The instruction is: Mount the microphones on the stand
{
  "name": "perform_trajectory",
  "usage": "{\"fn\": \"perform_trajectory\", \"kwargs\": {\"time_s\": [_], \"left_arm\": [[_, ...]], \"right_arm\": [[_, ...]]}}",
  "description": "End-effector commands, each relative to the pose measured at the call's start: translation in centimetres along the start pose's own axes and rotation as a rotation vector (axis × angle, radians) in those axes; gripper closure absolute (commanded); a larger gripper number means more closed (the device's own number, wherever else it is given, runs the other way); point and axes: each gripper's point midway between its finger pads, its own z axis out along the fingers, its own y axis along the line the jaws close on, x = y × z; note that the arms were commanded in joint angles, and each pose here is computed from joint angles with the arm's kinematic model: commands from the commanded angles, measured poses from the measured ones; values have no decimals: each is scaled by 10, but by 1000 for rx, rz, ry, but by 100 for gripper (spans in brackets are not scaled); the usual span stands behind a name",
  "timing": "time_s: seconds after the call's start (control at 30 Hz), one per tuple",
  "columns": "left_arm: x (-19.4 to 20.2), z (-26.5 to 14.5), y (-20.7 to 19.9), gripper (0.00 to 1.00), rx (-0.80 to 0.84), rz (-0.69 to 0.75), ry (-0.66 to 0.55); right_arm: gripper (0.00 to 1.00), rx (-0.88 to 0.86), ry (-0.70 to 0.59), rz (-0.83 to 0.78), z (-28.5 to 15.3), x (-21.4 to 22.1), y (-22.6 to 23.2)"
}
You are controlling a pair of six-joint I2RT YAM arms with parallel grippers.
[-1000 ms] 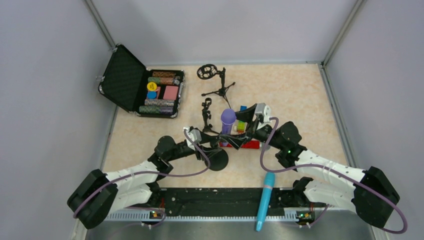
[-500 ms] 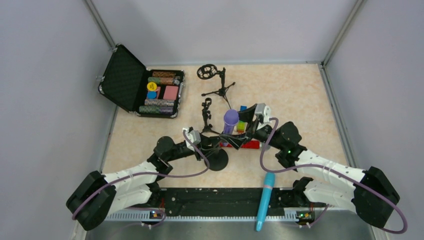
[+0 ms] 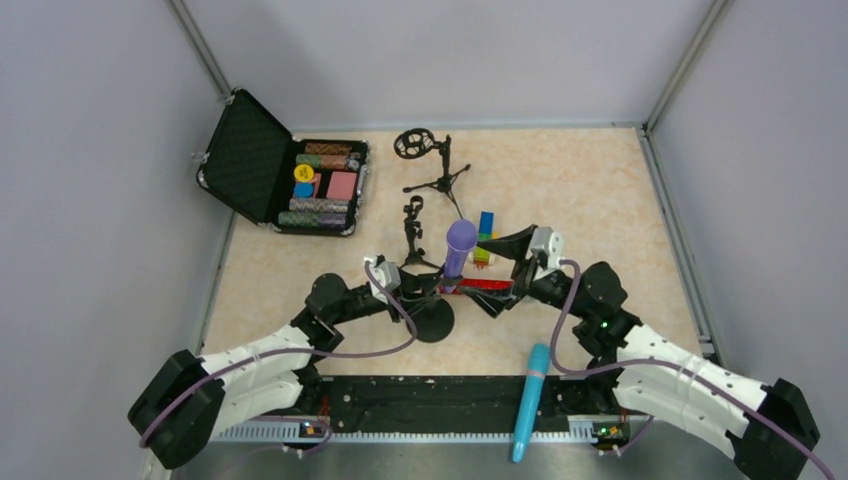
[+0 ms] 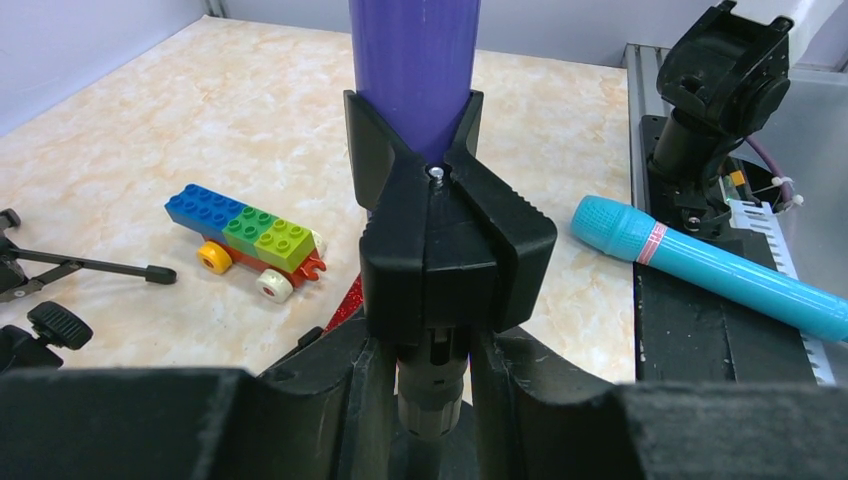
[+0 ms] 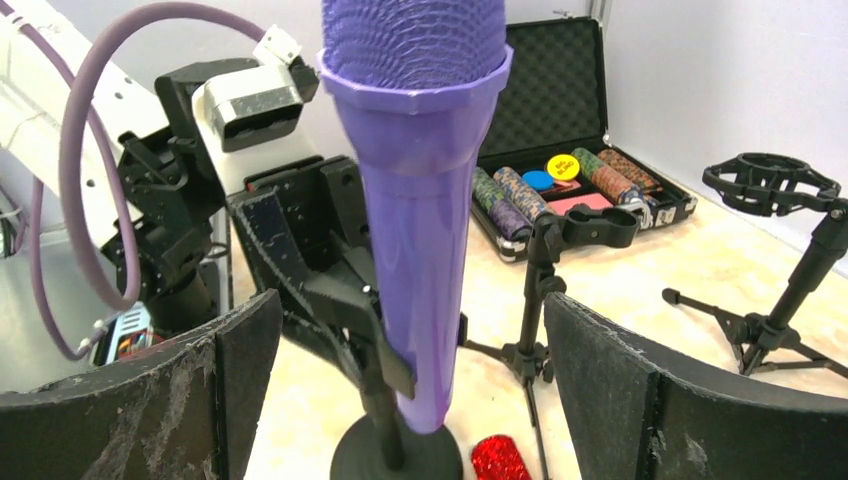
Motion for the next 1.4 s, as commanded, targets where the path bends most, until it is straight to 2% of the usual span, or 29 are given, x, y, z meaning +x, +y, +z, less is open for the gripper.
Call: {"fn": "perform_trajectory", "kwargs": {"time_s": [0.0,0.27,0.4,0.7,0.9,1.37], "left_arm": [[-26,1,4,100,-19,72,-61],[-43,-2,3,100,-26,95,-98],[-62,-1,1,100,-14,111,-121],[-105,1,-8,100,24,122,-201],[-131,2,-15,100,58,113,-261],[-169,34,-44,100,168,172,-270]], "right_arm": [[1,-31,79,-9,-17,14,12],[1,-27,94,40,-36,36,19],[1,-49,112,52,-35,45,22],[5,-142,65,131,-24,49,36],[6,-154,59,95,-16,49,33],[9,-189,70,16,-1,57,41]]}}
